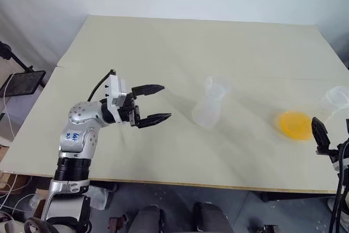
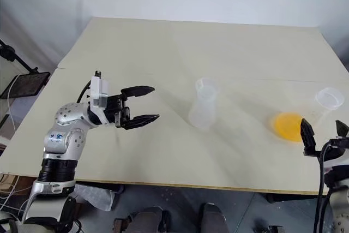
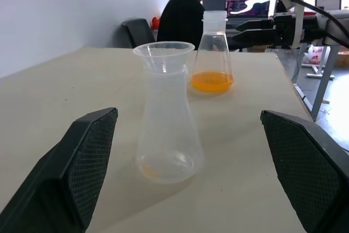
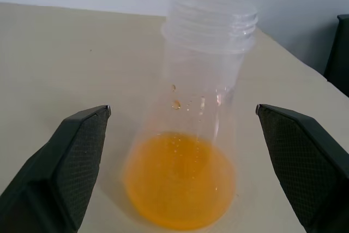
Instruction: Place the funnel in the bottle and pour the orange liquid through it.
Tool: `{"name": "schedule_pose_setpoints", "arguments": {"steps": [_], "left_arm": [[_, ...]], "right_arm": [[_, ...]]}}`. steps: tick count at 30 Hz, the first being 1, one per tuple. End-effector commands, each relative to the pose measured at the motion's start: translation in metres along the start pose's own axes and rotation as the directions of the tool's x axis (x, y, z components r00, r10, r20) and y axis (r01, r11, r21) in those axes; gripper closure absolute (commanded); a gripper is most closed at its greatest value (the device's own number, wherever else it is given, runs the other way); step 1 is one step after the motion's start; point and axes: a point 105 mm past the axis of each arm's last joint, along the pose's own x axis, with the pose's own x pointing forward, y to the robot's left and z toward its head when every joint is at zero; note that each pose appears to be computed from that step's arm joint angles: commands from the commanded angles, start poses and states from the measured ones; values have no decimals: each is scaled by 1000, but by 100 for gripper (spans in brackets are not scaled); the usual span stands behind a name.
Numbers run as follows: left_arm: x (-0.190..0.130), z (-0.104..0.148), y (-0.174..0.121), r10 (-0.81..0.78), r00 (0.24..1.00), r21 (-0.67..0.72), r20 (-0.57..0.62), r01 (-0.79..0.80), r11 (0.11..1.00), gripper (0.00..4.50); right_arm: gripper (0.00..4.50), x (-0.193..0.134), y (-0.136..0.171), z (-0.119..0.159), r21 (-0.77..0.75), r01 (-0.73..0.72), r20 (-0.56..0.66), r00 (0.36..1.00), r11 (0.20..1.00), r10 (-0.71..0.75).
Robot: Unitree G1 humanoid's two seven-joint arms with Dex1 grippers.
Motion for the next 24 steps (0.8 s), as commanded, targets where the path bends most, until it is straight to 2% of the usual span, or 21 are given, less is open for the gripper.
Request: {"name": "schedule_pose_setpoints", "arguments": {"steps": [1,12,24], "left_arm": [[-1,11,-4,-2,1000,36,17,2,999,4],[1,14,-7,-1,1000,46,18,0,999,4],[-4,12,-6,3,1000,50,5,-3,999,4]], "right_arm": [[0,8,-7,6,-30,8,17,1000,1000,-8],[0,44,-12,11,12,-4,75,997,1000,3],[0,68,-8,21,9,-15,139,990,1000,14]]}}
